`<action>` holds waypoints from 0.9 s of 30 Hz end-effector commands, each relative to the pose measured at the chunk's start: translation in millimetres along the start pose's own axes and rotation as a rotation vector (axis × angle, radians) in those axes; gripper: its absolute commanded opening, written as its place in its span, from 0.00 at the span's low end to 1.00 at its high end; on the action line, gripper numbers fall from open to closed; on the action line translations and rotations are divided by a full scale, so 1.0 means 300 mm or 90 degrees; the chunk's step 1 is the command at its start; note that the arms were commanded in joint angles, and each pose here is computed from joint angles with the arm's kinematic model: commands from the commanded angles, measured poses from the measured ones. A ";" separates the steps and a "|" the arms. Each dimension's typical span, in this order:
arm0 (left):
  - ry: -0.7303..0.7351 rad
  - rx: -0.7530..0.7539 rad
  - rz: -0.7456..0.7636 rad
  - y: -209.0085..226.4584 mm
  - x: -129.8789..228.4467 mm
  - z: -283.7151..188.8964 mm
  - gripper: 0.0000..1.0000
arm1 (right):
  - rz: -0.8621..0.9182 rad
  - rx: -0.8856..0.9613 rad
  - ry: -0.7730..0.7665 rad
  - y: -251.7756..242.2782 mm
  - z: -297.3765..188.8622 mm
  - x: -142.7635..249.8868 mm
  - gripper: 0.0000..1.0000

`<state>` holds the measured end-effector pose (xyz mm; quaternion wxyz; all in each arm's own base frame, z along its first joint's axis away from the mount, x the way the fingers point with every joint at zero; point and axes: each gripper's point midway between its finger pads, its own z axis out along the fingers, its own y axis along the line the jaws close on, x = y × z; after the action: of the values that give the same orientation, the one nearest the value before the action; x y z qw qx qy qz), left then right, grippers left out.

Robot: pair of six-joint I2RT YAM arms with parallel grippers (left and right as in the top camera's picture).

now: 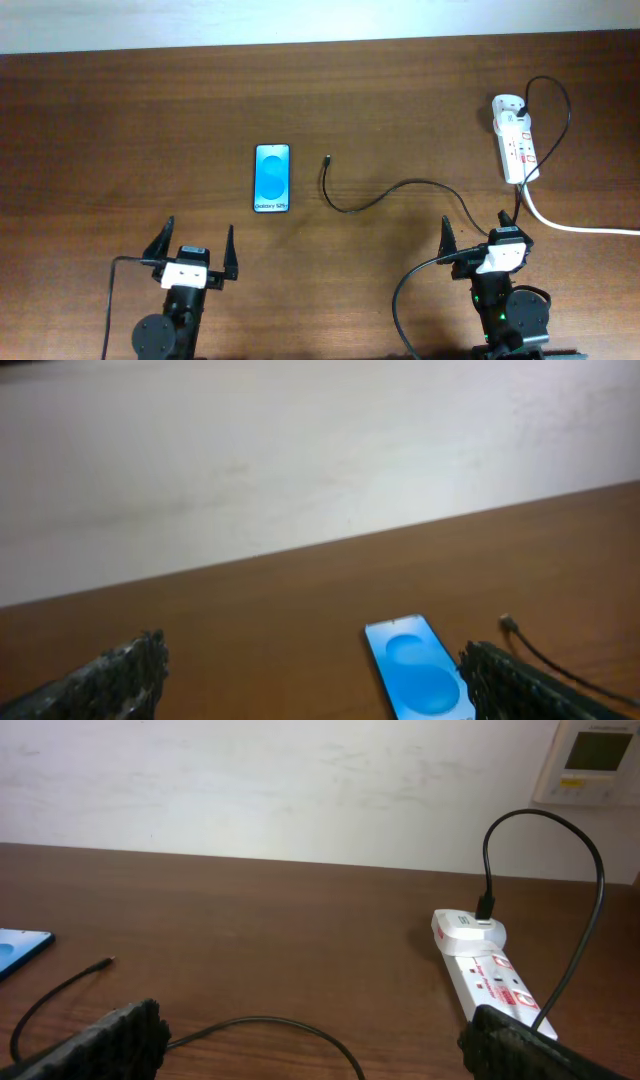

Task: Plug charger to phone and switch on socket
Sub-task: 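Raise the left arm from rest toward the blue phone, then move the left gripper over the phone and lower it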

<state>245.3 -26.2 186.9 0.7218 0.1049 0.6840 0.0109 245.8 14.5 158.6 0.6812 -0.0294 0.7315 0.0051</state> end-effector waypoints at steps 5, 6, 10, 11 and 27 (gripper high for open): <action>-0.032 -0.019 -0.005 0.035 -0.104 0.032 0.99 | 0.000 0.011 0.005 -0.008 0.000 0.011 0.98; -0.022 -0.017 -0.006 0.037 -0.111 0.042 0.99 | 0.000 0.011 0.005 -0.008 0.000 0.011 0.98; 0.010 -0.010 -0.009 0.054 -0.186 0.107 0.99 | 0.000 0.011 0.005 -0.008 0.000 0.011 0.98; 0.014 -0.009 -0.009 0.062 -0.220 0.131 0.99 | 0.000 0.011 0.005 -0.008 0.000 0.011 0.98; 0.196 0.117 -0.104 0.049 -0.458 0.536 0.99 | 0.000 0.011 0.005 -0.008 0.000 0.011 0.98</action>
<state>381.5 -49.6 311.9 0.6051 0.1166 0.7849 -0.0642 245.9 13.2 158.6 0.6811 -0.0268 0.7317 0.0023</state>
